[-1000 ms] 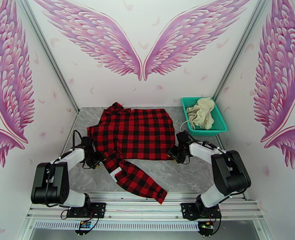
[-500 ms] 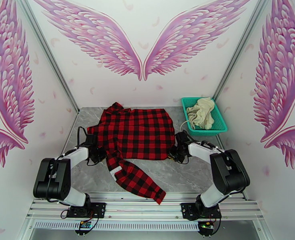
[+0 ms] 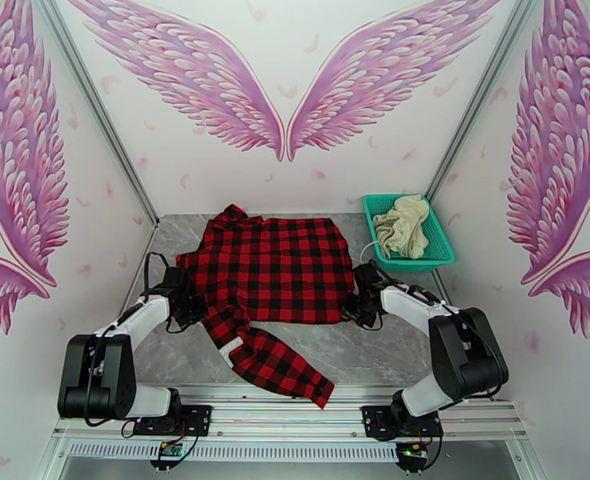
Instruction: Fold and stack the mixed laundry pile
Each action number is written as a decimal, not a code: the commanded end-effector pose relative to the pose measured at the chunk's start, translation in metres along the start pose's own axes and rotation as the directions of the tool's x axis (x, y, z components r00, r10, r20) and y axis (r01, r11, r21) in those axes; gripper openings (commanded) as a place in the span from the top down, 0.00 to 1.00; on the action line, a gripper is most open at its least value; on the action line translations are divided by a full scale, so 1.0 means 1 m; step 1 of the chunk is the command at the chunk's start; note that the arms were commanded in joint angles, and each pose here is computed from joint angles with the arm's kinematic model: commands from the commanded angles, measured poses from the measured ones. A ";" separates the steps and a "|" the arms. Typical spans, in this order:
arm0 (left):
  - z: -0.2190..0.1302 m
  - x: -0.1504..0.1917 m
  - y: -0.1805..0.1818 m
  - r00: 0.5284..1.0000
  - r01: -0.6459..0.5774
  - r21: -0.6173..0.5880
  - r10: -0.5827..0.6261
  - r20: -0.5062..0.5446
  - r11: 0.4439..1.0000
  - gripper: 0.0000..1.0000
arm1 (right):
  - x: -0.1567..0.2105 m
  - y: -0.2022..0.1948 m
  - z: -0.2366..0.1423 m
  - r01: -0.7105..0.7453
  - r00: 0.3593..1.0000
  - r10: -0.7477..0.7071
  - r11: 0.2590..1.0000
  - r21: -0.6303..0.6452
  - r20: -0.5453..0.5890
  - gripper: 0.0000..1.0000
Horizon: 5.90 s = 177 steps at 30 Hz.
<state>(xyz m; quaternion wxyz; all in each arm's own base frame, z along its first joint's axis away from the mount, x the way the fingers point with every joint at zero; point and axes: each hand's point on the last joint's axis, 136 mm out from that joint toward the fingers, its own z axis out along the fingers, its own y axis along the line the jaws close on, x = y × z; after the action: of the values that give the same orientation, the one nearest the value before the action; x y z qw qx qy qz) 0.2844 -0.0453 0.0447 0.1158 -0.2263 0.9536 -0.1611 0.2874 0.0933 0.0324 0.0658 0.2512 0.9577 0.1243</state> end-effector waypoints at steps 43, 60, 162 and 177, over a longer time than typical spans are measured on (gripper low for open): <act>0.010 -0.028 0.001 0.996 -0.007 -0.141 0.018 0.083 0.990 1.00 | -0.002 -0.002 0.018 -0.194 0.981 0.192 0.975 -0.104 -0.033 0.53; -0.018 -0.002 0.018 0.984 -0.172 -0.167 0.164 -0.061 0.971 1.00 | -0.006 -0.016 0.001 -0.086 0.996 0.086 0.996 0.028 -0.006 0.92; -0.028 -0.143 -0.066 0.988 -0.037 0.098 0.022 0.154 0.994 1.00 | -0.141 0.080 -0.006 0.004 0.997 -0.003 1.000 -0.004 0.082 0.61; -0.021 -0.161 -0.048 0.990 -0.011 0.018 0.009 0.144 1.000 0.44 | -0.103 0.102 -0.032 0.183 0.979 -0.174 0.979 -0.088 0.107 0.47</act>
<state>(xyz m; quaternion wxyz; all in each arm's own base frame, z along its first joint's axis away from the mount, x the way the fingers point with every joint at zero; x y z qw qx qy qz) 0.4330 -0.0226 0.0829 0.1597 -0.2293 0.9441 -0.1748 0.4352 0.0919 0.0711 0.1155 0.2246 0.9614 0.1088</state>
